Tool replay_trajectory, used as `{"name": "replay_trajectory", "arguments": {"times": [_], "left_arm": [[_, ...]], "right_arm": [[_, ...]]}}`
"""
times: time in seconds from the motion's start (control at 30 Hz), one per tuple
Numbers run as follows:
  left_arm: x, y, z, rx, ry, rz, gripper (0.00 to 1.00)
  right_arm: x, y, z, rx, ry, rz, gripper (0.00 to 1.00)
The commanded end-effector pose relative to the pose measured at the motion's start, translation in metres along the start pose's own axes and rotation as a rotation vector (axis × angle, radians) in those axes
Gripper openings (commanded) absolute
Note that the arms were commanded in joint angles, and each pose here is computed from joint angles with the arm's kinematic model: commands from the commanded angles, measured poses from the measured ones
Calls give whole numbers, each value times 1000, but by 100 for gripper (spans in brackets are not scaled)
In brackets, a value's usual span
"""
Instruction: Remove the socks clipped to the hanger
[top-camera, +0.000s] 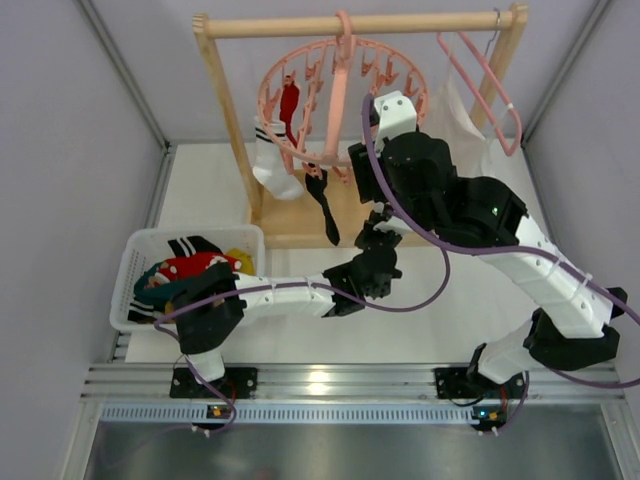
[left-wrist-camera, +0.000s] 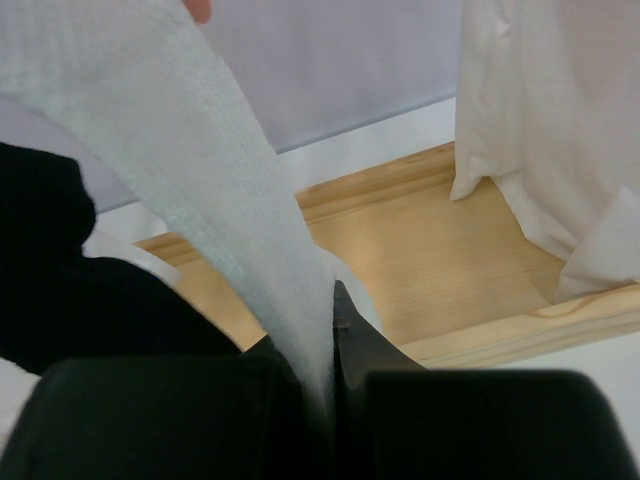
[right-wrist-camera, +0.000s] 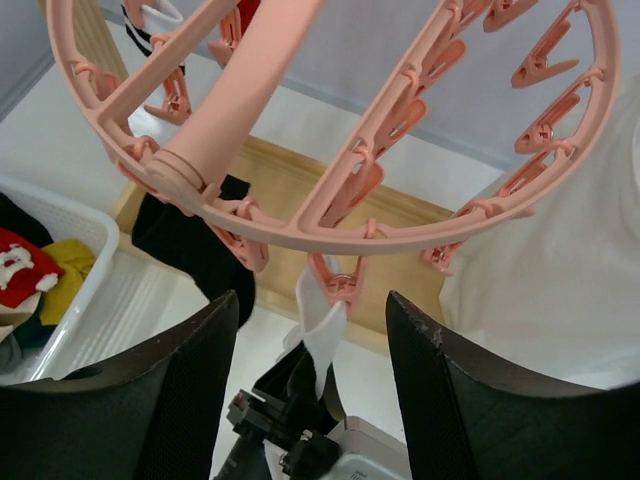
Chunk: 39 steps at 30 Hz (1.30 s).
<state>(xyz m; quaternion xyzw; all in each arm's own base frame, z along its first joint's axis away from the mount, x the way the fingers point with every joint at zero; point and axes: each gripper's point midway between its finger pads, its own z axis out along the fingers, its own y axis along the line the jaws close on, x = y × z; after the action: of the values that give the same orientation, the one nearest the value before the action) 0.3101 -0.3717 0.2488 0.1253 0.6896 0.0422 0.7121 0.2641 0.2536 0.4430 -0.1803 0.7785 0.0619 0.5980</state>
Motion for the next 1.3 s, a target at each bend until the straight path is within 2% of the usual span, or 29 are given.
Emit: {"name": "replay_trajectory", "arguments": {"times": [0.0,0.5,0.87,1.27], "left_arm": [[-22,0,-1,-16,-35,-60,0],[-31,-2,-4,-8,-45,-74,0],[-39,2,-8,-3,-56,-86,0],[-38,2,-12,6,-56,-96,0]], "right_arm": [[-4,-16,-1,33,-11,7,58],[20,5,43,20,71,-24,53],[34,15,52,-1,95,-37,51],[35,0,61,54,73,-20,45]]}}
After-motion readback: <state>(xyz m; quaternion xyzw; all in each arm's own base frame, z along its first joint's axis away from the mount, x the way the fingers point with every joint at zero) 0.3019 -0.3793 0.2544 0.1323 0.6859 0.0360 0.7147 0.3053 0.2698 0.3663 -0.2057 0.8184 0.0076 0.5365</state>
